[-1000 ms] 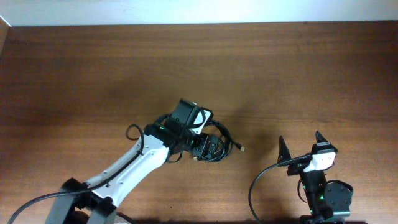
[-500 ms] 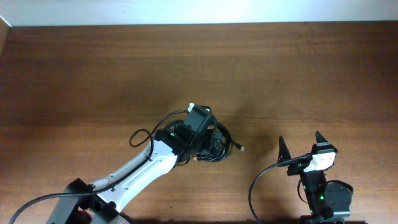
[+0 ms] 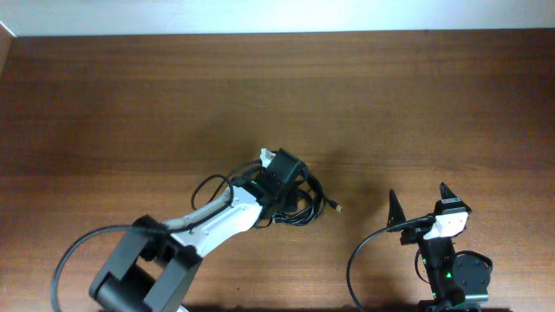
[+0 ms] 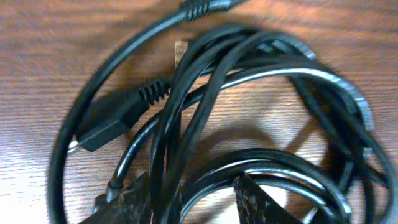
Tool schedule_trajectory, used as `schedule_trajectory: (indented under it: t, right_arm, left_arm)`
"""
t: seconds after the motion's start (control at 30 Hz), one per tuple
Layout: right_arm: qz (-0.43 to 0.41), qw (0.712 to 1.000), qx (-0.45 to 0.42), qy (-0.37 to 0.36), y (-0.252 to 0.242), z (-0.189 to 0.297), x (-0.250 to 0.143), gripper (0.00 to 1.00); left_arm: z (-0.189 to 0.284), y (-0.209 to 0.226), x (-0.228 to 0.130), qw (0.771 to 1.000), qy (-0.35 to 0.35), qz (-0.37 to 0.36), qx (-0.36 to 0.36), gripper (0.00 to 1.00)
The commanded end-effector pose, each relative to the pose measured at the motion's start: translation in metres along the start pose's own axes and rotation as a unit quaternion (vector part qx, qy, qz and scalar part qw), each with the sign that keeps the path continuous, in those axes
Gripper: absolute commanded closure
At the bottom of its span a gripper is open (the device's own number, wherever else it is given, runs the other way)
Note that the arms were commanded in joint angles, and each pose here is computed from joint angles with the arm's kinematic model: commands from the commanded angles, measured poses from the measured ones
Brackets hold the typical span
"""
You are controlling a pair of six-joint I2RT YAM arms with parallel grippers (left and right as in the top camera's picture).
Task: Untangle cables
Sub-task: 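Grasp the cable bundle with the left gripper and lift it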
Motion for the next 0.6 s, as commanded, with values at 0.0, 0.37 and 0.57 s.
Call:
schedule_trajectory:
  t: [0.0, 0.37, 0.57]
  right_arm:
    - [-0.006, 1.000, -0.010, 0.002, -0.003, 0.000, -0.002, 0.01]
    - [-0.006, 1.000, -0.010, 0.002, -0.003, 0.000, -0.002, 0.01]
    - [-0.006, 1.000, -0.010, 0.002, -0.003, 0.000, -0.002, 0.01]
  left_arm:
    - [-0.007, -0.003, -0.002, 1.000, 0.008, -0.003, 0.002, 0.55]
    - [0.018, -0.009, 0.010, 1.000, -0.019, -0.003, -0.023, 1.00]
    - [0.177, -0.033, 0.049, 0.952, -0.229, -0.131, -0.152, 1.00]
Point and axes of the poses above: each gripper's point midway between its finger pads, its own z axis back along the fingers, its own y axis along the line the jaws close on, x = y × z, the point moved 3 cm from there along z, back along the fingers, and after that the axes turned 4 degrees about -z, right-handed, at the moved point
